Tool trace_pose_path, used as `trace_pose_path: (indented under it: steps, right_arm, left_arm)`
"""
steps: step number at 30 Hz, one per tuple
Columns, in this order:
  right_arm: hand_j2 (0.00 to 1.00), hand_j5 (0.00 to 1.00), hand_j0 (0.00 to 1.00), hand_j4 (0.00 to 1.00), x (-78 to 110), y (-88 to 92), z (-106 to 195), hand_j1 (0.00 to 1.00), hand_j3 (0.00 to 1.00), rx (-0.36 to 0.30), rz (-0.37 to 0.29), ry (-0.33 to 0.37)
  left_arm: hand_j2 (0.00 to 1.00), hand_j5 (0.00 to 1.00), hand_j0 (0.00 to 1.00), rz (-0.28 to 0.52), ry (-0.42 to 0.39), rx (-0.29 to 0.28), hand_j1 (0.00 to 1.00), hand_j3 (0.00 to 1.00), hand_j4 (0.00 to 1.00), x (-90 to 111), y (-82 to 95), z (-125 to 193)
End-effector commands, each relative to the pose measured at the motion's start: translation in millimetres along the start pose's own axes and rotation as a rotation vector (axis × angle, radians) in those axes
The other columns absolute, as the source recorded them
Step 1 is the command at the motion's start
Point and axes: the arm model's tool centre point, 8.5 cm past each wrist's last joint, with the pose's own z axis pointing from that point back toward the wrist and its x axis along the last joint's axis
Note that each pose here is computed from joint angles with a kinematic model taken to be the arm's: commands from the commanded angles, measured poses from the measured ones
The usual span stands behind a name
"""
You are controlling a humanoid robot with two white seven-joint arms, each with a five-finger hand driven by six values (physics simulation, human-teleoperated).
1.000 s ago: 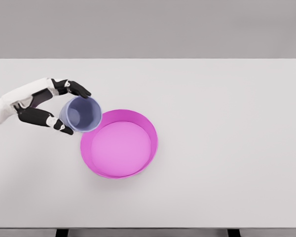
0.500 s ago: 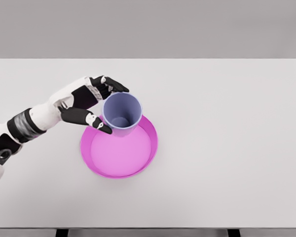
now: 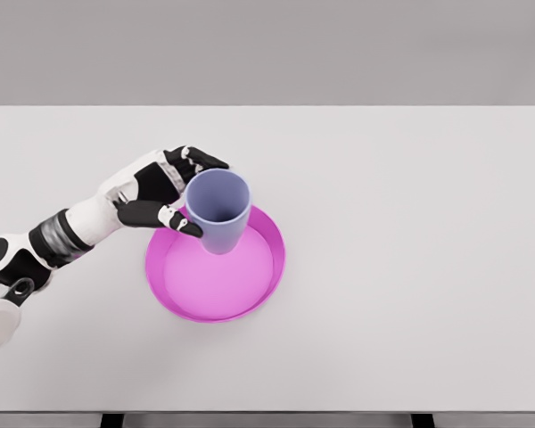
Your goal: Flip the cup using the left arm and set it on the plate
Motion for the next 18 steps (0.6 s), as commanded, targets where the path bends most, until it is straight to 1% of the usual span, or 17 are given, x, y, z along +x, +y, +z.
trace_pose_path:
  steps: [1, 2, 5, 10, 12, 16, 17, 18]
  right_arm:
    - [1.0, 1.0, 1.0, 1.0, 0.8, 0.0, 0.1, 1.0, 1.0, 0.0, 0.0, -0.001]
    - [1.0, 1.0, 1.0, 1.0, 0.8, 0.1, 0.1, 1.0, 1.0, 0.0, -0.001, -0.001]
    - [1.0, 1.0, 1.0, 1.0, 0.8, 0.0, 0.1, 1.0, 1.0, 0.0, 0.0, -0.001]
    - [1.0, 1.0, 1.0, 1.0, 0.8, 0.0, 0.1, 1.0, 1.0, 0.0, 0.0, -0.001]
    - [1.0, 1.0, 1.0, 1.0, -0.1, 0.0, 0.0, 1.0, 1.0, 0.0, 0.0, 0.0]
    - [1.0, 1.0, 1.0, 1.0, -0.1, 0.0, 0.0, 1.0, 1.0, 0.0, 0.0, 0.0]
    - [1.0, 1.0, 1.0, 1.0, 0.8, 0.0, 0.1, 1.0, 1.0, 0.0, 0.0, -0.001]
    - [1.0, 1.0, 1.0, 1.0, -0.1, 0.0, 0.0, 1.0, 1.0, 0.0, 0.0, 0.0]
  left_arm:
    - [0.59, 0.59, 0.59, 0.015, 0.018, 0.029, 0.59, 0.59, 0.59, -8.0, 7.7, 5.5]
    - [0.59, 0.59, 0.59, 0.021, 0.026, 0.039, 0.59, 0.59, 0.59, -11.9, 10.3, 7.4]
    - [0.59, 0.59, 0.59, 0.037, 0.047, 0.045, 0.59, 0.59, 0.59, -21.8, 8.3, 11.5]
    - [0.59, 0.59, 0.59, 0.047, 0.058, 0.05, 0.59, 0.59, 0.59, -27.2, 6.5, 14.5]
    - [0.59, 0.59, 0.59, 0.055, 0.075, 0.048, 0.59, 0.59, 0.59, -34.2, 4.1, 15.1]
    - [0.6, 0.6, 0.6, 0.047, 0.079, 0.044, 0.6, 0.6, 0.6, -37.4, 2.7, 12.4]
    - [0.64, 0.64, 0.64, 0.046, 0.081, 0.045, 0.64, 0.64, 0.64, -37.2, 2.9, 12.9]
    - [0.72, 0.72, 0.72, 0.047, 0.083, 0.043, 0.72, 0.72, 0.72, -37.9, 2.5, 13.2]
